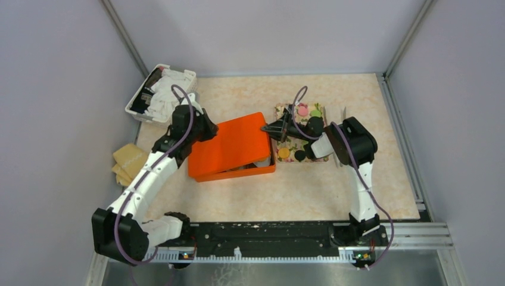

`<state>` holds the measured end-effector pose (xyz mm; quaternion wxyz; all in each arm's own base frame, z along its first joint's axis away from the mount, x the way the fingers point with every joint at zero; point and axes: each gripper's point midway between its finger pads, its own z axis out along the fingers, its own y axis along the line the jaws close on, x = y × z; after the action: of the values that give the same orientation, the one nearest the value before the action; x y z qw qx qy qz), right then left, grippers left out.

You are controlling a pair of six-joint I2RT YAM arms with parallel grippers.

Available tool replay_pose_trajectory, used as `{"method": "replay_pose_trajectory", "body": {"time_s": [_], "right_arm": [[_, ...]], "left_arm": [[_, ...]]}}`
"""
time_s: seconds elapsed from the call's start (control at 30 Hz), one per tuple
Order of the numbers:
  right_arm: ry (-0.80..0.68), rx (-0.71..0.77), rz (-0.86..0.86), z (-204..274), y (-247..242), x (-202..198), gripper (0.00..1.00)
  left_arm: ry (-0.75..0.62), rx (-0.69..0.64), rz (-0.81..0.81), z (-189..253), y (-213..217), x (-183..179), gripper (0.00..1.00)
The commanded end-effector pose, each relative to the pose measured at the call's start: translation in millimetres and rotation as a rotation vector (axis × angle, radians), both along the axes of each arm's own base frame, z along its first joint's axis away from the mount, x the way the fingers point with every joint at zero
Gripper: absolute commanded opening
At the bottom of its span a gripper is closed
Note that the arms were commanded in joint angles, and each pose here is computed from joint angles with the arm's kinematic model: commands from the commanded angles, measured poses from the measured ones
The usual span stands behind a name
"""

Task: Pack the cookies

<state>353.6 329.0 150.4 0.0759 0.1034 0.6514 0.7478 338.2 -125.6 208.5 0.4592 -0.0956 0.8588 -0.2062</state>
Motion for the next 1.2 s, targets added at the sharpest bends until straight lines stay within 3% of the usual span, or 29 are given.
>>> {"method": "replay_pose_trajectory", "body": {"time_s": [0.0, 0.43, 0.6, 0.93, 1.17], "right_arm": [[-0.251, 0.073, -0.014, 22, -11, -4, 0.0], [-0.221, 0.031, -0.065, -3, -35, 12, 0.0], [-0.218, 0.024, -0.06, -8, -37, 13, 0.1], [-0.264, 0.037, -0.089, 15, -47, 14, 0.45], [-0.26, 0.038, -0.14, 30, -59, 15, 0.46]], "left_arm": [[0.004, -0.03, -0.027, -9, -12, 0, 0.0], [0.12, -0.055, -0.112, -77, -52, -49, 0.0], [0.125, -0.037, -0.098, -84, -49, -53, 0.0], [0.149, -0.038, -0.1, -94, -51, -53, 0.0], [0.165, -0.039, -0.101, -100, -53, -52, 0.0]]}}
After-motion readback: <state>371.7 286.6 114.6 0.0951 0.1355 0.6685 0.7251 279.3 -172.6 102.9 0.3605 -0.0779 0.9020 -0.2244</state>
